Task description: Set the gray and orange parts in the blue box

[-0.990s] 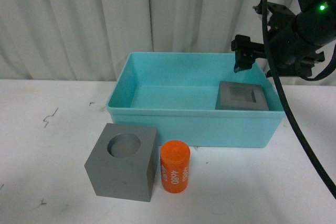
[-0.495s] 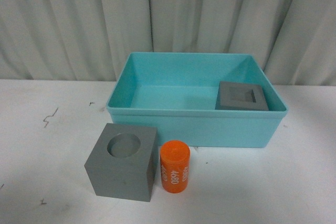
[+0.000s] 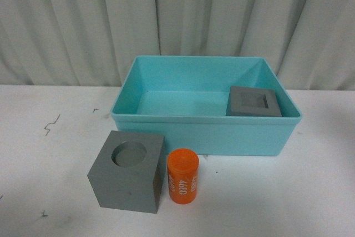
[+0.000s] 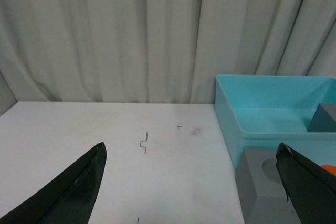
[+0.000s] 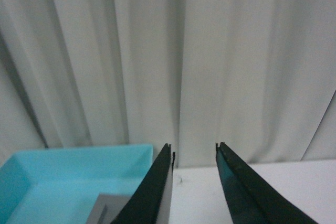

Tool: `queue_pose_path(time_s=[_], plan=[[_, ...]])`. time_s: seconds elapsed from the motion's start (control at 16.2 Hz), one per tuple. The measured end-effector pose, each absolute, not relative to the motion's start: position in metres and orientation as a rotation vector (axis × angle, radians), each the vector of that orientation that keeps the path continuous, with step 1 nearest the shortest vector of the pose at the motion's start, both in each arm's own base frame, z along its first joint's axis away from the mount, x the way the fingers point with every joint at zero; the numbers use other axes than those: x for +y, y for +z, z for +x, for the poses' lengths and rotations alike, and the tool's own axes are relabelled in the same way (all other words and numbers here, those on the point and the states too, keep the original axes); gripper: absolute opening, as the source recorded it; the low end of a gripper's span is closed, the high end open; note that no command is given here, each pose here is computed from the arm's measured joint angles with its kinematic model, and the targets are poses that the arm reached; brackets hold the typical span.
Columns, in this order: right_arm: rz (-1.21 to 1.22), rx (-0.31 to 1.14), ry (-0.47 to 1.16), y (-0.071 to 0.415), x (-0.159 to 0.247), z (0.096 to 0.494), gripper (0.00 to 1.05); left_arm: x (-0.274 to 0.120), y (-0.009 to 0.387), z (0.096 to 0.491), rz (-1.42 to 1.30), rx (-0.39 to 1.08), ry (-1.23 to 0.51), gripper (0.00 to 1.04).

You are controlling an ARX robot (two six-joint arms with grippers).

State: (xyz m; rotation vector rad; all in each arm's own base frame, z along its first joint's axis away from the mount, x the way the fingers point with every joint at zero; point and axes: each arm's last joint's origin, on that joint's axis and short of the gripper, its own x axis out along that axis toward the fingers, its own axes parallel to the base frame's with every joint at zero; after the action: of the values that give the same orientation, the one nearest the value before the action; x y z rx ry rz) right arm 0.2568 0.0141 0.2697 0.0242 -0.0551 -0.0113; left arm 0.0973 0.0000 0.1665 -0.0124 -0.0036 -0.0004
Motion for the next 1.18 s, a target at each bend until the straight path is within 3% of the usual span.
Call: queue_pose_path(time_s=[0.19, 0.62, 1.18], plan=[[0.002, 0.019, 0.024, 0.224, 0.009, 0.223, 0.01, 0.0, 0.166, 0.097, -0.013, -0.004, 0.0, 0.98], [0.003, 0.001, -0.003, 0.191, 0.0, 0.168, 0.02, 0.0, 0.166, 0.097, -0.013, -0.004, 0.0, 0.98], [0.003, -0.011, -0.003, 0.169, 0.0, 0.133, 0.02, 0.0, 0.166, 0.097, -0.013, -0.004, -0.001, 0.98]])
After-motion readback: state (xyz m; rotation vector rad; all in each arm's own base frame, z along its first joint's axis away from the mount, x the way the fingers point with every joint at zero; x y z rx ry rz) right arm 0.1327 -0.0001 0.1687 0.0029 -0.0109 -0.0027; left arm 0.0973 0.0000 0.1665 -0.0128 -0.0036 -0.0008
